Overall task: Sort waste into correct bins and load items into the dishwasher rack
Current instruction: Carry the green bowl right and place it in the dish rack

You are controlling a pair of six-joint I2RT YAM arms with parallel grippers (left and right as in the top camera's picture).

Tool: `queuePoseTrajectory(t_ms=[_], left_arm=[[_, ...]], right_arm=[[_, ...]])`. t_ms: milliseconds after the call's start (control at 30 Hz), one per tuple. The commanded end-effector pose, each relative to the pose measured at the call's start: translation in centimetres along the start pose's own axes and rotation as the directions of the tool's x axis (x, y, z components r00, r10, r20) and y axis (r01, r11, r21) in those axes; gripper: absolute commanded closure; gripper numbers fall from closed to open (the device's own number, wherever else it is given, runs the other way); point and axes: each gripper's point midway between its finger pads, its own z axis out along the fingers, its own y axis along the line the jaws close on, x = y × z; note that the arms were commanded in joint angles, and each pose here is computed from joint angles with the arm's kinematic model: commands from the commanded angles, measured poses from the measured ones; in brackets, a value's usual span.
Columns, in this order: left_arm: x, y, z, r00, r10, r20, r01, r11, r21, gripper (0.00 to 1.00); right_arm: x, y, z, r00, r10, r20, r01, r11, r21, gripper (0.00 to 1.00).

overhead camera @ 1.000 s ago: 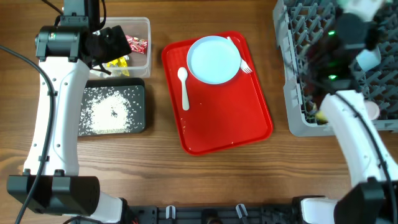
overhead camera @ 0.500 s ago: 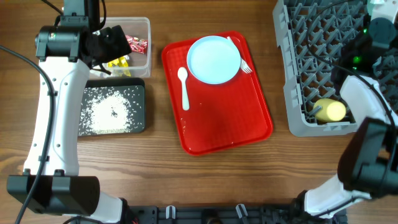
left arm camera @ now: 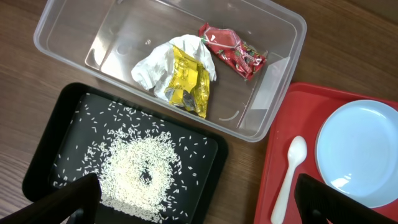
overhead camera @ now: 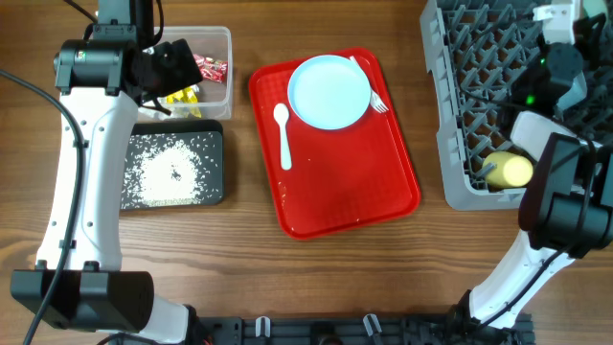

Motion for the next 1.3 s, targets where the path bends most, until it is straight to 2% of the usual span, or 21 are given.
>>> queuePoseTrajectory(t_ms=[0,133,333,433,600,800,933,1067,1167,1267], left_arm=[[0.0,0.1,0.3,1.0,-0.012,0.0,0.012,1.0,-0.014,0.0],[0.0,0.1,0.3,1.0,-0.012,0.0,0.012,1.0,-0.014,0.0],[0.0,0.1,0.3,1.0,-0.012,0.0,0.012,1.0,-0.014,0.0],[0.0,0.1,0.3,1.0,-0.012,0.0,0.012,1.0,-0.014,0.0],[0.0,0.1,0.3,1.0,-0.012,0.0,0.012,1.0,-0.014,0.0],[0.0,0.1,0.3,1.0,-0.012,0.0,0.012,1.0,-0.014,0.0],[0.0,0.1,0.3,1.0,-0.012,0.0,0.012,1.0,-0.014,0.0],[0.0,0.1,0.3,1.0,-0.012,0.0,0.012,1.0,-0.014,0.0],[0.0,0.1,0.3,1.0,-0.012,0.0,0.012,1.0,-0.014,0.0],[0.0,0.1,0.3,1.0,-0.012,0.0,0.012,1.0,-0.014,0.0]], right_arm=[[0.2,-2.5,1.1,0.994,0.101,-0.04,-0.096,0.99,0.103,0.96],[2.5,-6.2,1.6,0.963,0.236,-0.13,-0.195,0.943,0.272,0.96],[7.2,-9.9,0.4,0.899,0.346,-0.269,-0.184,0.855,0.484,0.96],[9.2,-9.7,-0.3,0.868,0.349,-0.353,-0.137,0.852,0.506,0.96],[12.2,-8.2,-0.5,0.825,0.35,-0.444,-0.113,0.871,0.478,0.96],[13.9,-9.2,0.2,0.817,0.355,-0.454,-0.112,0.87,0.48,0.96],[14.7,-9.1,1.4,0.831,0.331,-0.447,-0.132,0.898,0.419,0.96],[15.0,-7.9,3.0,0.86,0.279,-0.428,-0.163,0.943,0.289,0.96],[14.7,-7.4,4.3,0.905,0.182,-0.386,-0.126,0.978,0.165,0.96],[14.8,-8.0,5.3,0.94,0.091,-0.328,-0.048,0.989,0.137,0.96]])
